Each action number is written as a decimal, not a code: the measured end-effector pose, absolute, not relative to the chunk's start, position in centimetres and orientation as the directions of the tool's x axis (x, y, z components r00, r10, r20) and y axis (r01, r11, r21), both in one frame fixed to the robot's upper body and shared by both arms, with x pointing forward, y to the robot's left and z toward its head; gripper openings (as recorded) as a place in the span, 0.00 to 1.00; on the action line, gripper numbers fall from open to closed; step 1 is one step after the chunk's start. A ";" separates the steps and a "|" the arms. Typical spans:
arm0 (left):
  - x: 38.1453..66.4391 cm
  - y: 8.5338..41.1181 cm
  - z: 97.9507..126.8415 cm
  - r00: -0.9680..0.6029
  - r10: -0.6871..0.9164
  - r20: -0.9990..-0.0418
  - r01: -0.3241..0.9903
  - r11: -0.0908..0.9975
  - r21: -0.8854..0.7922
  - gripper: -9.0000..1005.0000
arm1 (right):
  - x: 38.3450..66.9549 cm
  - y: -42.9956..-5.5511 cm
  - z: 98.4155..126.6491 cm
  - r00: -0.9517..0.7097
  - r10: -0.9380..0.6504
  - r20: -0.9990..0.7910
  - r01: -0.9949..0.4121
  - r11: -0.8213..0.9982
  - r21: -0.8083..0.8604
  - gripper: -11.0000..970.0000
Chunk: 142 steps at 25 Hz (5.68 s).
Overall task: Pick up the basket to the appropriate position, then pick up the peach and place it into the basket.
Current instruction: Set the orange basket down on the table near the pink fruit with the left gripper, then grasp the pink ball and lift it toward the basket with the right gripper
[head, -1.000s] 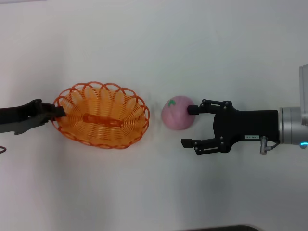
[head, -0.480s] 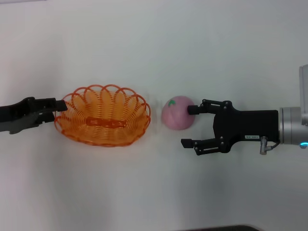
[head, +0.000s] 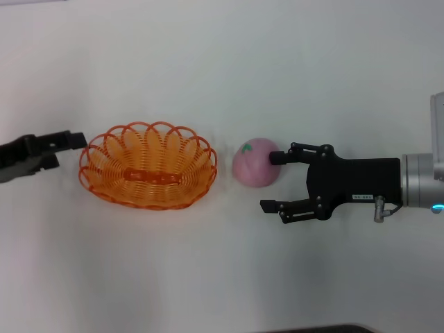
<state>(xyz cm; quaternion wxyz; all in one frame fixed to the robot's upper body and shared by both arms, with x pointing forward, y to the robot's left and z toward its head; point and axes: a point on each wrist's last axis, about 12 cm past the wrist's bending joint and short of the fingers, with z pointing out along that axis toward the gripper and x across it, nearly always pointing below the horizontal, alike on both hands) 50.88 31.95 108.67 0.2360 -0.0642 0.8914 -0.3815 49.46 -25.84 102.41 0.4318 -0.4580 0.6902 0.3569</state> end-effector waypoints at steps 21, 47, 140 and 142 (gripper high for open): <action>48.7 32.1 108.5 -0.194 0.113 -0.974 0.786 0.612 -0.086 0.88 | 49.7 -25.9 102.5 -0.200 -0.311 -0.929 -0.935 0.344 0.086 0.95; 43.6 32.5 105.0 -0.186 0.262 -0.947 0.859 0.511 -0.027 0.87 | 49.3 -25.9 102.2 -0.217 -0.306 -0.927 -0.929 0.355 0.100 0.95; 42.2 32.8 103.4 -0.289 0.226 -0.930 0.830 0.544 -0.125 0.87 | 59.2 -15.5 112.6 -0.392 -0.837 -0.382 -0.920 0.363 0.148 0.92; 42.2 32.8 103.4 -0.289 0.227 -0.930 0.830 0.544 -0.125 0.87 | 59.2 -15.5 112.5 -0.392 -0.838 -0.380 -0.920 0.363 0.147 0.90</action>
